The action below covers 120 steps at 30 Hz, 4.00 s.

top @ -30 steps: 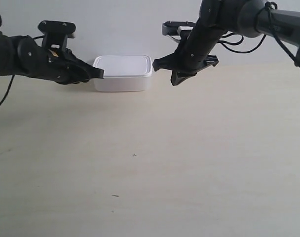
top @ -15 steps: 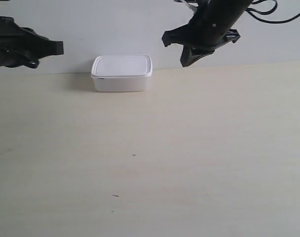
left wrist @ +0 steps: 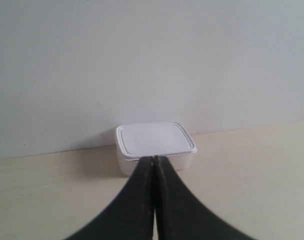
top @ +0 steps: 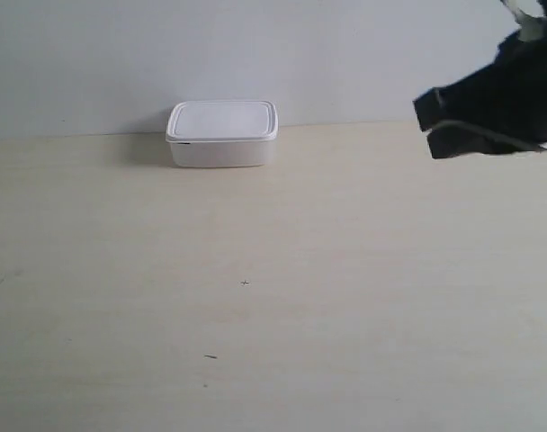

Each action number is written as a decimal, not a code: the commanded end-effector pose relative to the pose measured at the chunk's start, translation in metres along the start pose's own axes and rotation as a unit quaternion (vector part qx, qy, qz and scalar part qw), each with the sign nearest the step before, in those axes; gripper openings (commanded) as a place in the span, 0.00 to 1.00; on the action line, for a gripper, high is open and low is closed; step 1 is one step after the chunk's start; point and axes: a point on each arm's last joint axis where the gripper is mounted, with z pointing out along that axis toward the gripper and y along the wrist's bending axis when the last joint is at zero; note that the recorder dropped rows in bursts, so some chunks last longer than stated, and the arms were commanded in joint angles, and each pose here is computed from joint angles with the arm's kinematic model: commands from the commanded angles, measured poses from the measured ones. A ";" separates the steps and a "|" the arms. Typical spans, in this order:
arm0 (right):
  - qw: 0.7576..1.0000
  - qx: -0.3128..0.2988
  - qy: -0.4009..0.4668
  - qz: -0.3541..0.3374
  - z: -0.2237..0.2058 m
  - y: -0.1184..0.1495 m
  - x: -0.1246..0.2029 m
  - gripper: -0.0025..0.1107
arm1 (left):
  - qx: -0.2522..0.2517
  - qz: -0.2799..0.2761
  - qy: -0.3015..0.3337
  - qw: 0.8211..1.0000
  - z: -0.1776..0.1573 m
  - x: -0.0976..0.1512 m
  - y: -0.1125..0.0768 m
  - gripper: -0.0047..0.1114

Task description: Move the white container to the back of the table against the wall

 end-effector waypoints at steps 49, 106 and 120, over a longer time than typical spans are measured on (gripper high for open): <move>0.954 0.026 -0.298 0.034 -0.043 -0.013 0.086 0.02 | 0.026 0.031 -0.118 0.992 -0.135 0.074 0.006 0.04; 0.926 0.105 -0.333 -0.147 -0.027 -0.033 0.228 0.02 | -0.024 0.109 0.055 0.992 -0.101 0.166 0.025 0.04; 0.925 0.105 -0.333 -0.147 -0.027 -0.033 0.228 0.02 | -0.024 0.108 0.058 0.992 -0.101 0.167 0.026 0.04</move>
